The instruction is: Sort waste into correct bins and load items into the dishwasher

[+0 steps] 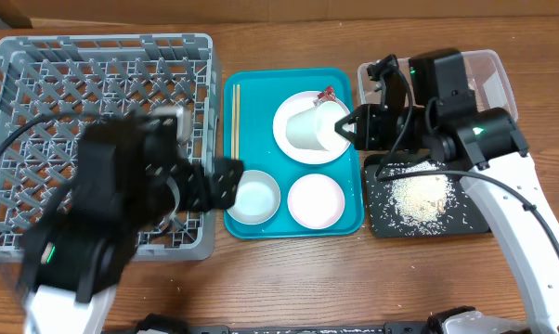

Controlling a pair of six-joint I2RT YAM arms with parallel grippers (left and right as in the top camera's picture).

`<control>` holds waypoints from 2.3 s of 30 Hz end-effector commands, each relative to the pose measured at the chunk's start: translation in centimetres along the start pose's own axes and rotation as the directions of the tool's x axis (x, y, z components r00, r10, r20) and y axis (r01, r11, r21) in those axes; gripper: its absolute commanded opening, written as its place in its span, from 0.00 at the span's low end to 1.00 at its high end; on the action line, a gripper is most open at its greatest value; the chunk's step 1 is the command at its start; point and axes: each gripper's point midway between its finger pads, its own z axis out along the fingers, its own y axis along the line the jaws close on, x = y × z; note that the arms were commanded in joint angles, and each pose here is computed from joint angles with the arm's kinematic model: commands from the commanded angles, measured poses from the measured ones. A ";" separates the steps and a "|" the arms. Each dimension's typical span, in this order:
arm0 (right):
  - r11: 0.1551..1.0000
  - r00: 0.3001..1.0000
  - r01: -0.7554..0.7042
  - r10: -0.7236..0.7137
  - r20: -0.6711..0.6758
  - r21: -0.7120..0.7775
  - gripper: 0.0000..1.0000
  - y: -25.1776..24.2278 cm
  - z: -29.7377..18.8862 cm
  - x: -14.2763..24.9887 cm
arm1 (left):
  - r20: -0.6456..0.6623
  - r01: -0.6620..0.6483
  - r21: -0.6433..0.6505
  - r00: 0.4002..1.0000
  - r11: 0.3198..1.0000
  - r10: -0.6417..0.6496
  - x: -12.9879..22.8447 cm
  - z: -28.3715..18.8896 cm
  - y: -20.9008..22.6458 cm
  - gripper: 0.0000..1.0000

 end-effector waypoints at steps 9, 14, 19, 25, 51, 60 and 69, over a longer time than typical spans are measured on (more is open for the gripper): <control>0.917 0.982 0.170 -0.187 -0.012 -0.362 0.04 5.3 -1.9 0.8 | -0.154 0.137 0.743 0.988 0.655 -0.031 -4.4 1.2 -3.8 0.84; 0.777 0.958 0.269 -0.279 0.072 -0.569 0.04 9.7 -3.7 0.1 | -0.088 0.117 0.835 0.993 0.538 -0.080 -4.8 -1.4 -2.5 0.93; 0.764 0.951 0.296 -0.293 0.100 -0.574 0.04 11.2 -2.8 -0.7 | -0.115 0.140 0.837 0.990 0.529 -0.080 -3.5 -1.5 -3.1 0.99; 0.764 0.950 0.301 -0.294 0.108 -0.570 0.04 12.3 -1.4 -1.1 | -0.132 0.138 0.847 0.990 0.514 -0.049 -2.9 -1.4 -4.1 0.96; 0.746 0.920 0.380 -0.365 0.142 -0.547 0.04 15.0 0.7 0.0 | -0.164 0.133 0.868 0.986 0.479 0.023 -1.6 -1.1 -6.3 0.80; 0.761 0.927 0.366 -0.351 0.135 -0.536 0.59 14.4 0.6 -0.3 | -0.154 0.122 0.868 0.988 0.482 0.027 -1.6 -1.0 -6.2 0.58; 0.898 0.980 0.197 -0.182 0.074 -0.393 0.66 7.7 0.0 -2.2 | -0.129 0.115 0.792 0.991 0.599 -0.018 -2.0 -1.1 -3.9 0.51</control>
